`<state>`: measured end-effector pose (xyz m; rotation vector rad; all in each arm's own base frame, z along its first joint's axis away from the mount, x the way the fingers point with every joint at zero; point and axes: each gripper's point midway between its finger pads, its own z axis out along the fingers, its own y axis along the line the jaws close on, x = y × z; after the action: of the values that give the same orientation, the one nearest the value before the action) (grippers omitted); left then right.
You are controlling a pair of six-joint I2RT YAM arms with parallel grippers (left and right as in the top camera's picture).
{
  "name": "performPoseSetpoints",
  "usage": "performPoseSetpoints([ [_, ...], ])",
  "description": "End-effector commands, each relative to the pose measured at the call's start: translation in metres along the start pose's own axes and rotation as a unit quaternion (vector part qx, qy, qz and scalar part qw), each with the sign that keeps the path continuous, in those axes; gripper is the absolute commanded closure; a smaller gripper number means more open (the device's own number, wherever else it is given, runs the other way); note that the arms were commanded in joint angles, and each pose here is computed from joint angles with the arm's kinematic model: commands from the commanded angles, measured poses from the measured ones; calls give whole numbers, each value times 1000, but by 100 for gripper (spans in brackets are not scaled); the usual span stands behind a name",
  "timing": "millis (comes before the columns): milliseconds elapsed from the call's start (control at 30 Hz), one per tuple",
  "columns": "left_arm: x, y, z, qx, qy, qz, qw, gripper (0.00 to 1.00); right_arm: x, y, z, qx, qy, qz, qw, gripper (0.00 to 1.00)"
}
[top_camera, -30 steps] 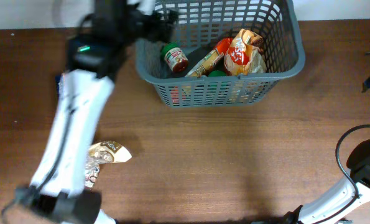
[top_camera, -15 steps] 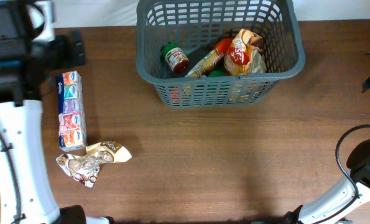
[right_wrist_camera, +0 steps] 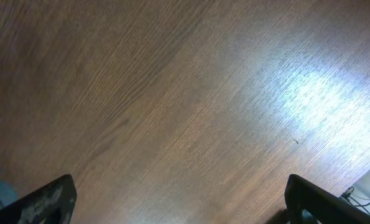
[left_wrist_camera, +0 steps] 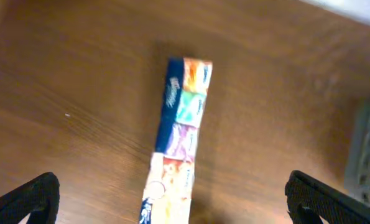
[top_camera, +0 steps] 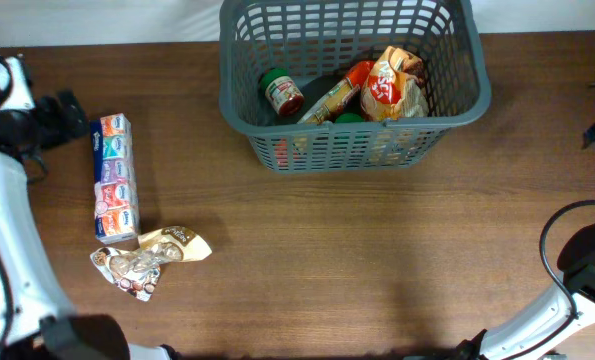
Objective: Pack container
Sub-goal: 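Move the left gripper to the row of tissue packs, then close the left gripper on the tissue packs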
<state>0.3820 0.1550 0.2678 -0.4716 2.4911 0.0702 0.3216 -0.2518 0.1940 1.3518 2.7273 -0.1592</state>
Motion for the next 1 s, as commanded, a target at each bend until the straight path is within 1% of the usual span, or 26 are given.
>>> performPoseSetpoints([
  [0,29,-4,54,32,73,43,996,1,1,-1,0,1,0,6,1000,1],
  [200,57,1,107,37,145,52,987,1,1,-1,0,1,0,6,1000,1],
  [433,93,11,157,21,224,48,973,1,1,-1,0,1,0,6,1000,1],
  [600,112,12,173,16,260,46,964,1,1,-1,0,1,0,6,1000,1],
  [700,118,19,177,-26,275,51,960,1,1,-1,0,1,0,6,1000,1],
  [833,121,17,177,-55,283,77,954,1,1,-1,0,1,0,6,1000,1],
  [967,120,9,179,-53,280,88,955,1,1,-1,0,1,0,6,1000,1],
])
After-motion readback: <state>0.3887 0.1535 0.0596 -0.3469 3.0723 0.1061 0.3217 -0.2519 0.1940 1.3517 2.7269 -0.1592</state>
